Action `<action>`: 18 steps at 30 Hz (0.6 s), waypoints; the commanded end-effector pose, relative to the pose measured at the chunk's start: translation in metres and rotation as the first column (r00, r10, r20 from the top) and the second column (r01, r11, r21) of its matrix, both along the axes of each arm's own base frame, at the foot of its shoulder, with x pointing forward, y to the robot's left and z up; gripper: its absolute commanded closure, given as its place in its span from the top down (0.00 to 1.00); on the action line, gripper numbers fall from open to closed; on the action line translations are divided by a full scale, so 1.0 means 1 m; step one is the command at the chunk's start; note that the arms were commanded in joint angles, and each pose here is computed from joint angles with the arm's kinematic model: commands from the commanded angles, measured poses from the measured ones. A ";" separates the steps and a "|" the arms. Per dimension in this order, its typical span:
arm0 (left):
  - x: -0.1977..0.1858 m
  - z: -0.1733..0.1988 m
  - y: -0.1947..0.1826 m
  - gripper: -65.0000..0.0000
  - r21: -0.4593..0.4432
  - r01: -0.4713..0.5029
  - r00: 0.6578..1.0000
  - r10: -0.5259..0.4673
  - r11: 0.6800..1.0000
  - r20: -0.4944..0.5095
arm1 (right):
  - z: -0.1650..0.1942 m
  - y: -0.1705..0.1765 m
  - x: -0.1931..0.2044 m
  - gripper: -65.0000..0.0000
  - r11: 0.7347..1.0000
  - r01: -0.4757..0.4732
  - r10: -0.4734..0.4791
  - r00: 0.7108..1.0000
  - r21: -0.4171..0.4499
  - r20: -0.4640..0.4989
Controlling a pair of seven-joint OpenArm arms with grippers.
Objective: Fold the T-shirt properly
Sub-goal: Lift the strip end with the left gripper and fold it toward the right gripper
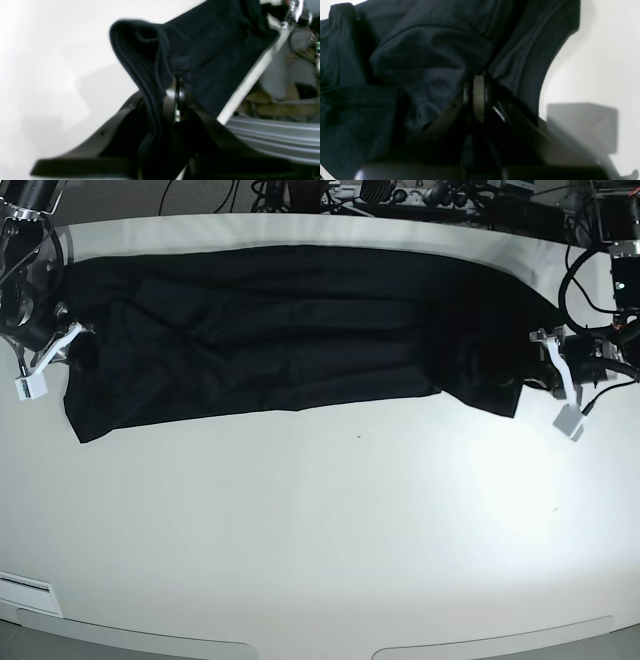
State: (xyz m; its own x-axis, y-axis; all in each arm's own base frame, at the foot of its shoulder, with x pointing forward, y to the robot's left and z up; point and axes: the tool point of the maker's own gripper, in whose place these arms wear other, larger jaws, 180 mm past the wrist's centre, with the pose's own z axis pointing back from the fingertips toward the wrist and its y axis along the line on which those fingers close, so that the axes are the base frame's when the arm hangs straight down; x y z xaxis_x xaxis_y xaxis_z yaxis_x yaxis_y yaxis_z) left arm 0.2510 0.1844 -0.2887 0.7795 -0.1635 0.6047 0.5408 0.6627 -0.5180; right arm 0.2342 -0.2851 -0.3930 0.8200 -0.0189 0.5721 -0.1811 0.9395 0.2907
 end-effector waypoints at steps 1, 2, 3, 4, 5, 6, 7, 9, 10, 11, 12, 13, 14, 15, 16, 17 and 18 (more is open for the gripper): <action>0.005 0.023 -0.011 0.00 -0.009 0.041 0.995 -0.040 0.999 0.086 | 0.005 -0.008 0.001 0.00 0.999 -0.007 0.007 1.000 -0.031 -0.002; 0.002 0.031 -0.023 0.00 -0.012 0.074 0.990 -0.072 0.997 0.125 | 0.005 -0.008 0.001 0.00 0.999 -0.007 0.007 1.000 -0.031 -0.003; -0.001 0.038 -0.034 0.00 -0.013 0.104 0.982 -0.101 0.994 0.158 | 0.004 -0.008 0.001 0.00 0.999 -0.008 0.008 1.000 -0.031 -0.006; -0.004 0.043 -0.043 0.00 -0.013 0.135 0.973 -0.130 0.991 0.193 | 0.003 -0.007 0.000 0.00 0.999 -0.010 0.009 1.000 -0.031 -0.012; -0.007 0.048 -0.051 0.00 -0.014 0.160 0.963 -0.153 0.987 0.224 | 0.003 -0.008 -0.001 0.00 0.999 -0.011 0.011 1.000 -0.032 -0.017; -0.009 0.050 -0.058 0.00 -0.022 0.175 0.956 -0.164 0.984 0.242 | 0.003 -0.008 -0.001 0.00 0.999 -0.011 0.011 1.000 -0.032 -0.018; -0.011 0.052 -0.064 0.00 -0.037 0.183 0.952 -0.167 0.982 0.256 | 0.003 -0.008 -0.001 0.00 0.999 -0.012 0.011 1.000 -0.033 -0.018; -0.012 0.052 -0.074 0.00 -0.089 0.175 0.954 -0.146 0.981 0.264 | 0.003 -0.008 -0.001 0.00 0.999 -0.012 0.011 1.000 -0.033 -0.018; -0.012 0.051 -0.079 0.00 -0.117 0.169 0.956 -0.134 0.979 0.262 | 0.003 -0.008 -0.001 0.00 0.999 -0.012 0.011 1.000 -0.033 -0.017; -0.012 0.051 -0.083 0.00 -0.150 0.159 0.958 -0.116 0.976 0.261 | 0.003 -0.008 -0.001 0.00 0.999 -0.011 0.011 1.000 -0.032 -0.016; -0.012 0.050 -0.088 0.00 -0.187 0.144 0.962 -0.093 0.972 0.257 | 0.003 -0.007 -0.001 0.00 0.999 -0.011 0.011 1.000 -0.031 -0.016; -0.011 0.046 -0.090 0.00 -0.208 0.124 0.965 -0.070 0.970 0.251 | 0.003 -0.007 -0.001 0.00 0.999 -0.011 0.011 1.000 -0.031 -0.016; -0.009 0.040 -0.092 0.00 -0.225 0.099 0.970 -0.043 0.969 0.241 | 0.003 -0.007 -0.001 0.00 1.000 -0.011 0.011 1.000 -0.029 -0.015; -0.007 0.036 -0.094 0.00 -0.243 0.069 0.973 -0.011 0.967 0.233 | 0.003 -0.007 -0.001 0.00 1.000 -0.011 0.011 1.000 -0.028 -0.014; -0.004 0.032 -0.095 0.00 -0.259 0.041 0.974 0.020 0.965 0.226 | 0.003 -0.007 -0.001 0.00 1.000 -0.011 0.011 1.000 -0.029 -0.015; 0.000 0.029 -0.097 0.00 -0.273 0.019 0.973 0.045 0.962 0.226 | 0.003 -0.007 -0.001 0.00 1.000 -0.011 0.011 1.000 -0.029 -0.015; 0.003 0.026 -0.099 0.00 -0.285 0.003 0.970 0.066 0.958 0.233 | 0.003 -0.007 -0.001 0.00 1.000 -0.011 0.011 1.000 -0.029 -0.015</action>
State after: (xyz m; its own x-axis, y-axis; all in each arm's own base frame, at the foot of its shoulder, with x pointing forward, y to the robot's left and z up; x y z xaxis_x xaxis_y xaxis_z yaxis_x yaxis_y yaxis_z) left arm 0.2475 0.0848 -0.2790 0.6514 0.0337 0.7580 0.6259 0.5408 -0.5619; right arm 0.2333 -0.2848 -0.3936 0.8237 -0.0173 0.5668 -0.1813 0.9390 0.2921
